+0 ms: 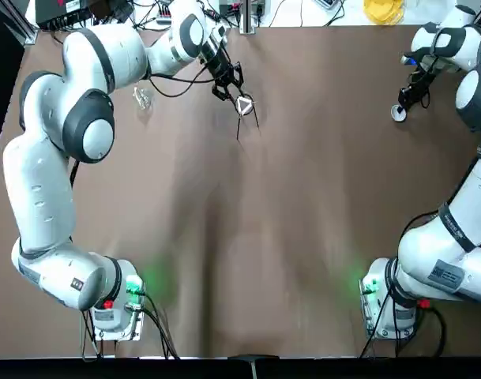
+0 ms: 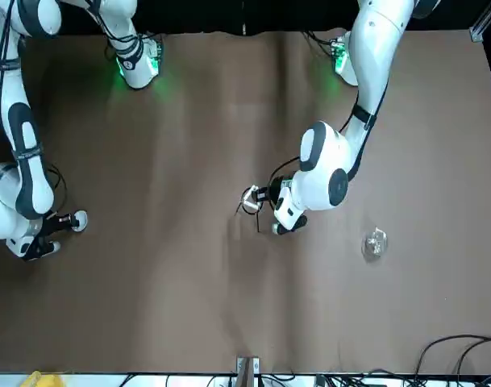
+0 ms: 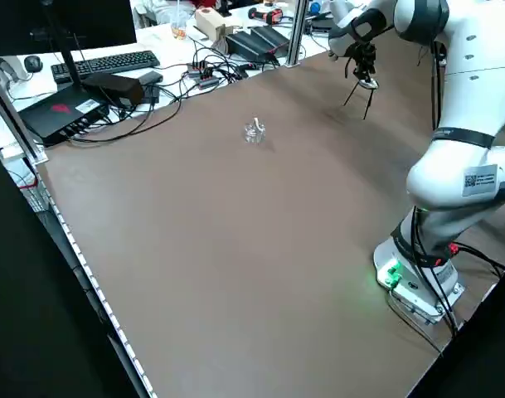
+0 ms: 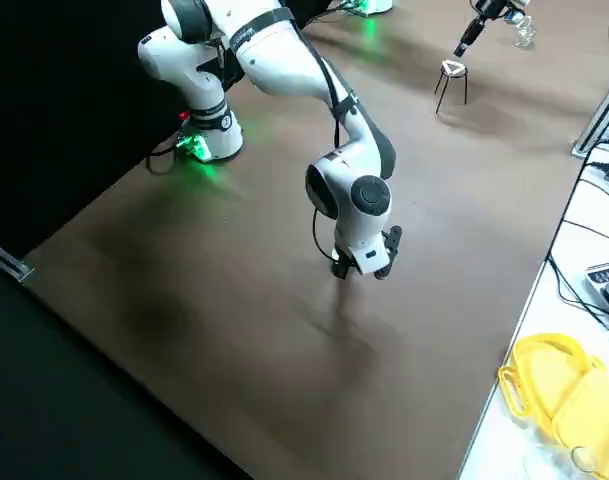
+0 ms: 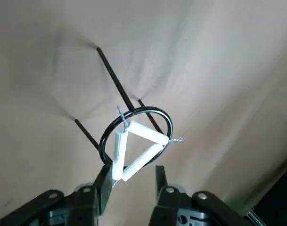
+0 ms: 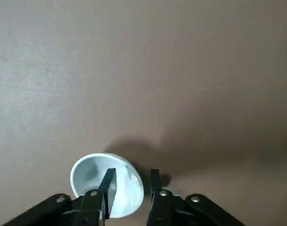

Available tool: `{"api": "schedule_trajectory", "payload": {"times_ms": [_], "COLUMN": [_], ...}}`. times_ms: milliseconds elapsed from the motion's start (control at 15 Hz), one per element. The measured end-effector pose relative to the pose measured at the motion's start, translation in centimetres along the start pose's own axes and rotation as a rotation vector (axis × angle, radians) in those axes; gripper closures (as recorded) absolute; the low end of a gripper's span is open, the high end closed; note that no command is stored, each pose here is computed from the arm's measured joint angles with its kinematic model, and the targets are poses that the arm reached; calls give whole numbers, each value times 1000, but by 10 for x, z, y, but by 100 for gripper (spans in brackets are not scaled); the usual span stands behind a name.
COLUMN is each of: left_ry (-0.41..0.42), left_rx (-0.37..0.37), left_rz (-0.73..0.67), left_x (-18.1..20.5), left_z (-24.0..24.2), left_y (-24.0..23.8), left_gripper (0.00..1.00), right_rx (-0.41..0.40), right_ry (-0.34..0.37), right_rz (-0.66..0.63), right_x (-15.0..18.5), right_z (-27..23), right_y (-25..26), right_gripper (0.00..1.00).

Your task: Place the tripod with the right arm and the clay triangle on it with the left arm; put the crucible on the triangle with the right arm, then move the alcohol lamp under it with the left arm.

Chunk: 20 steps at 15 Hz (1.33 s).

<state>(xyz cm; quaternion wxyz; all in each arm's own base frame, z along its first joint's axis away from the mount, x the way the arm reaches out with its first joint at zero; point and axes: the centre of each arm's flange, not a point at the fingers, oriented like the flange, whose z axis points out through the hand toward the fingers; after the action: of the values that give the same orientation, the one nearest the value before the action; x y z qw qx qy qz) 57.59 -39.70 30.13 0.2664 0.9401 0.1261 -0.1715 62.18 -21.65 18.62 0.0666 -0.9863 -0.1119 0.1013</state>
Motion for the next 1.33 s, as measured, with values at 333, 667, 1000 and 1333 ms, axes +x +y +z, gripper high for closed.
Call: {"api": "schedule_trajectory", "payload": {"times_ms": [333, 667, 1000, 1333], "left_ry": [97, 276, 380, 356], "left_rx": [66, 228, 397, 428], "left_rz": [60, 125, 175, 279], "left_x": [14, 36, 63, 101], "left_z": [-37, -146, -207, -251], "left_y": [-4, -37, -89, -164], "left_gripper": [24, 0, 0, 0], "right_rx": [3, 9, 7, 69], "right_ry": [-4, -5, -1, -32], "right_rz": [-7, -21, -45, -151], "right_x": [-1, 2, 11, 40], "right_z": [2, -4, -5, -43], "right_y": [0, -7, -20, -98], "right_gripper": [74, 94, 94, 94]}}
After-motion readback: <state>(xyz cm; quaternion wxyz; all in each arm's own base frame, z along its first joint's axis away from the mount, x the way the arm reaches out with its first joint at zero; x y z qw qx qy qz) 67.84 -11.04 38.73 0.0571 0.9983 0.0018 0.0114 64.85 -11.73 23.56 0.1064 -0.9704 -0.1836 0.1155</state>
